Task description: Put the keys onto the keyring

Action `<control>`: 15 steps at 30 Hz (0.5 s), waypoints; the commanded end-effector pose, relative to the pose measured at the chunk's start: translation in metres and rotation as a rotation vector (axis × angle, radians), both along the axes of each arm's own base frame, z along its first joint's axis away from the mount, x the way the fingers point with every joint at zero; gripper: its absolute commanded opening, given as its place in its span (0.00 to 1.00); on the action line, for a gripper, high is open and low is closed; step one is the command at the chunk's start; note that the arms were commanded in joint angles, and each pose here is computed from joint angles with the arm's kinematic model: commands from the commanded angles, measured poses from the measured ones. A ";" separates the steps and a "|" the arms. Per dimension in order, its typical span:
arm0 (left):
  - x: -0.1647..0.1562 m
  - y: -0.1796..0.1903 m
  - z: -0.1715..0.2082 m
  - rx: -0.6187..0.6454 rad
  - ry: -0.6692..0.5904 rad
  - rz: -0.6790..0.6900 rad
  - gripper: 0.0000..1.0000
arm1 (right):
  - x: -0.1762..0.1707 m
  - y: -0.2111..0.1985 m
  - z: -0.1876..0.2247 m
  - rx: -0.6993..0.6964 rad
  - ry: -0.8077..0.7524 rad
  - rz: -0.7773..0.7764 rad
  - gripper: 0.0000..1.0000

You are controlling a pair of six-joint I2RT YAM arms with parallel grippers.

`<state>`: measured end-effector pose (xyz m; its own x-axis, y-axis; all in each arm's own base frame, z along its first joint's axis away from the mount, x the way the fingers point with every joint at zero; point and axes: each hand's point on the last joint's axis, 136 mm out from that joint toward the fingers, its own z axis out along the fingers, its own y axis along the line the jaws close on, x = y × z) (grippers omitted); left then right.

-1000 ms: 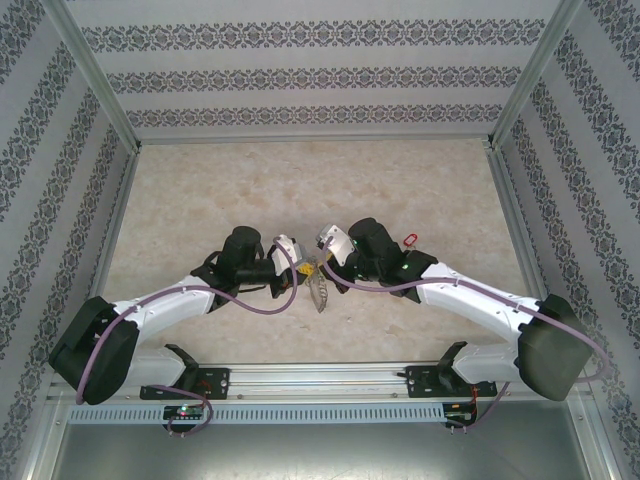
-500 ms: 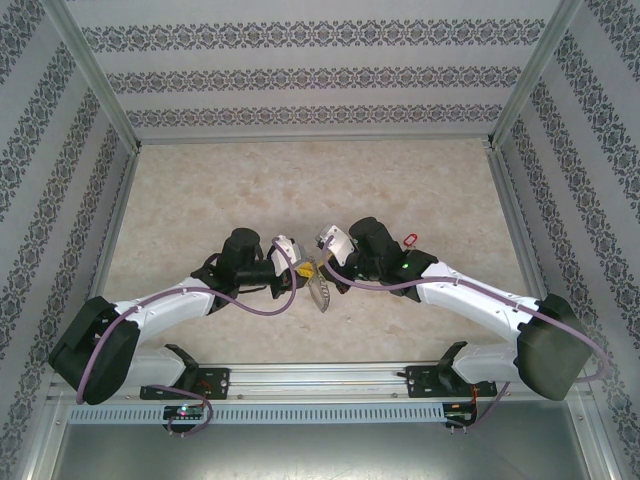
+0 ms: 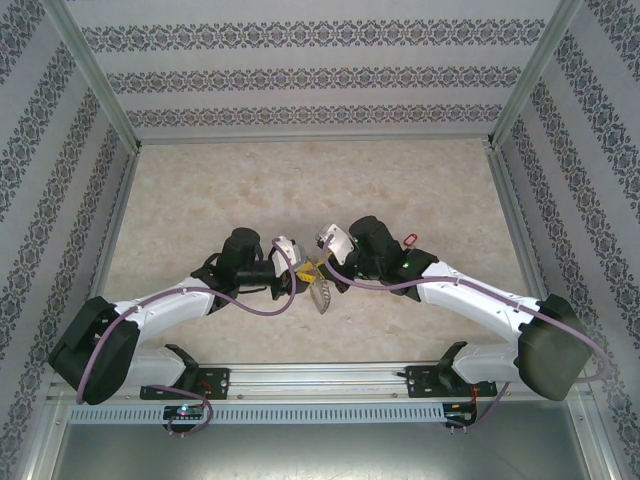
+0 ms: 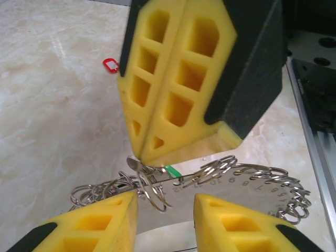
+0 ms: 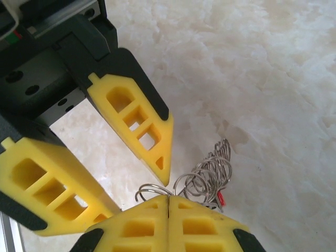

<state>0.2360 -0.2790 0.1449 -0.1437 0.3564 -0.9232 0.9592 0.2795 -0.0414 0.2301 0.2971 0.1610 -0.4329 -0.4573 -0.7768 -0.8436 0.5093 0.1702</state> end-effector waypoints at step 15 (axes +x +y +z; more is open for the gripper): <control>0.005 0.002 0.023 -0.036 -0.036 0.044 0.37 | -0.001 0.006 0.025 0.039 -0.053 0.021 0.00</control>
<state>0.2378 -0.2739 0.1590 -0.1391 0.3384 -0.9307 0.9471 0.3199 -0.0253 0.2301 0.2982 0.1666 -0.4233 -0.4506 -0.7860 -0.8466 0.5057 0.1660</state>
